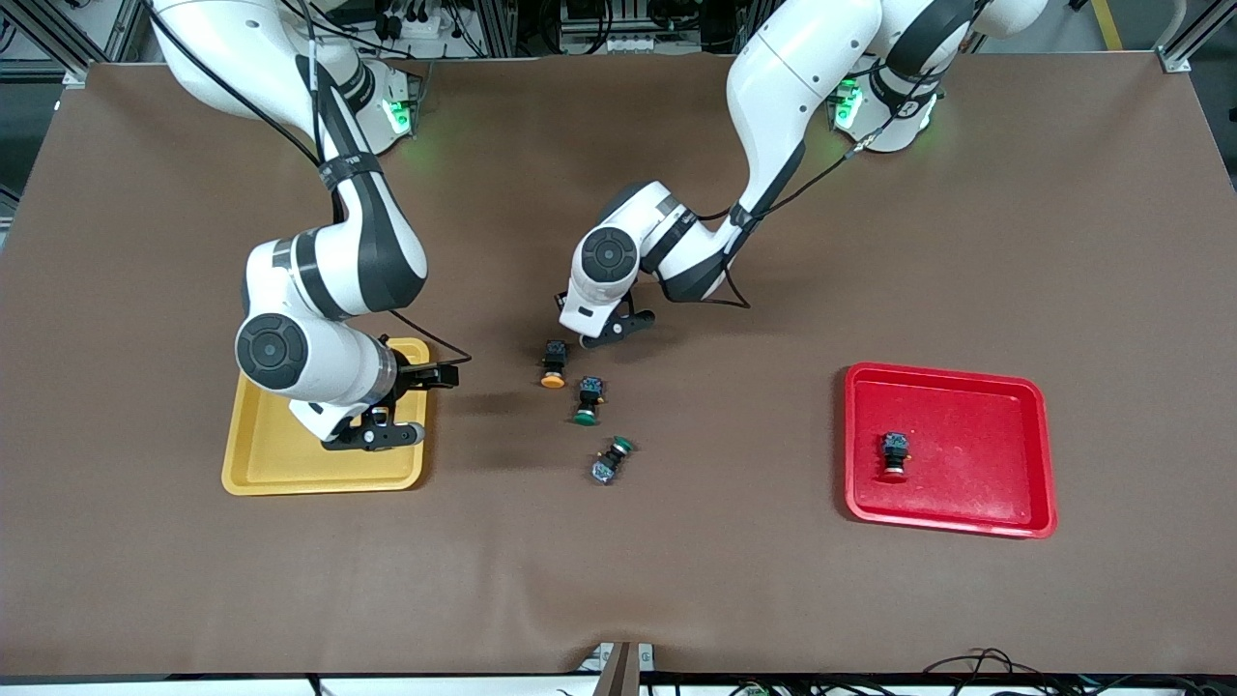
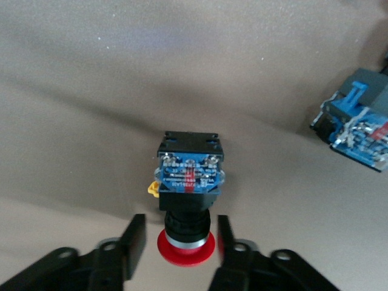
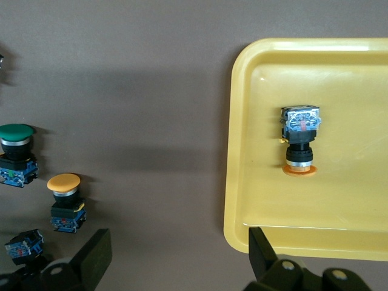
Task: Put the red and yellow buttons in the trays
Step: 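Grasp the red button with the left gripper while the right grasps a yellow button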
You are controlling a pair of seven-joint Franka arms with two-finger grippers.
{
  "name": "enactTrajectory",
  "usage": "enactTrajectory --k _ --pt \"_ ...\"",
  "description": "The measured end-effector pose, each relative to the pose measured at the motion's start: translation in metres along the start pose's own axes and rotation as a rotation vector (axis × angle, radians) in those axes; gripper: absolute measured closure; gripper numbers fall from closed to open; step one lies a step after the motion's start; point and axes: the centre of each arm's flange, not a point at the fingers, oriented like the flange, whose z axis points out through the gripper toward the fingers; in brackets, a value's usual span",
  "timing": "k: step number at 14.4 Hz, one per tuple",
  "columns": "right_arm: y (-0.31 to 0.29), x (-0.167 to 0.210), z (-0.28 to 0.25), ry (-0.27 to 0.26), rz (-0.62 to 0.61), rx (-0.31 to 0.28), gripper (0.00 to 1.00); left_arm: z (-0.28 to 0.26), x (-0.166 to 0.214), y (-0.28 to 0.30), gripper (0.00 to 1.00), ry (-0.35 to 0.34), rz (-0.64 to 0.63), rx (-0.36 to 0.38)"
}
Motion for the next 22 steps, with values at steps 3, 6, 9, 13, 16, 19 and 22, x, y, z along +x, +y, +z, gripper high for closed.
enactTrajectory --k 3,6,9,13,16,19,22 --pt "-0.001 0.001 0.0 0.008 0.001 0.003 0.0 0.0 -0.002 0.002 0.67 0.011 0.01 -0.005" --pt "-0.005 0.001 0.0 0.022 0.006 0.011 0.0 -0.009 0.005 0.003 0.67 0.033 0.017 -0.012" --pt "-0.02 0.0 0.005 0.045 0.045 0.02 0.0 -0.043 0.033 -0.004 0.67 0.062 0.024 0.044" --pt "-0.06 -0.005 0.029 0.069 0.121 0.011 0.0 -0.112 0.083 -0.024 0.67 0.054 0.082 0.072" --pt "-0.088 -0.012 0.05 0.071 0.149 0.0 0.0 -0.142 0.124 -0.051 0.67 0.04 0.145 0.079" --pt "-0.113 -0.017 0.075 0.086 0.165 -0.01 0.0 -0.17 0.168 -0.081 0.67 0.071 0.241 0.085" --pt "-0.134 -0.022 0.098 0.1 0.142 -0.02 0.0 -0.202 0.212 -0.118 0.67 0.126 0.326 0.113"
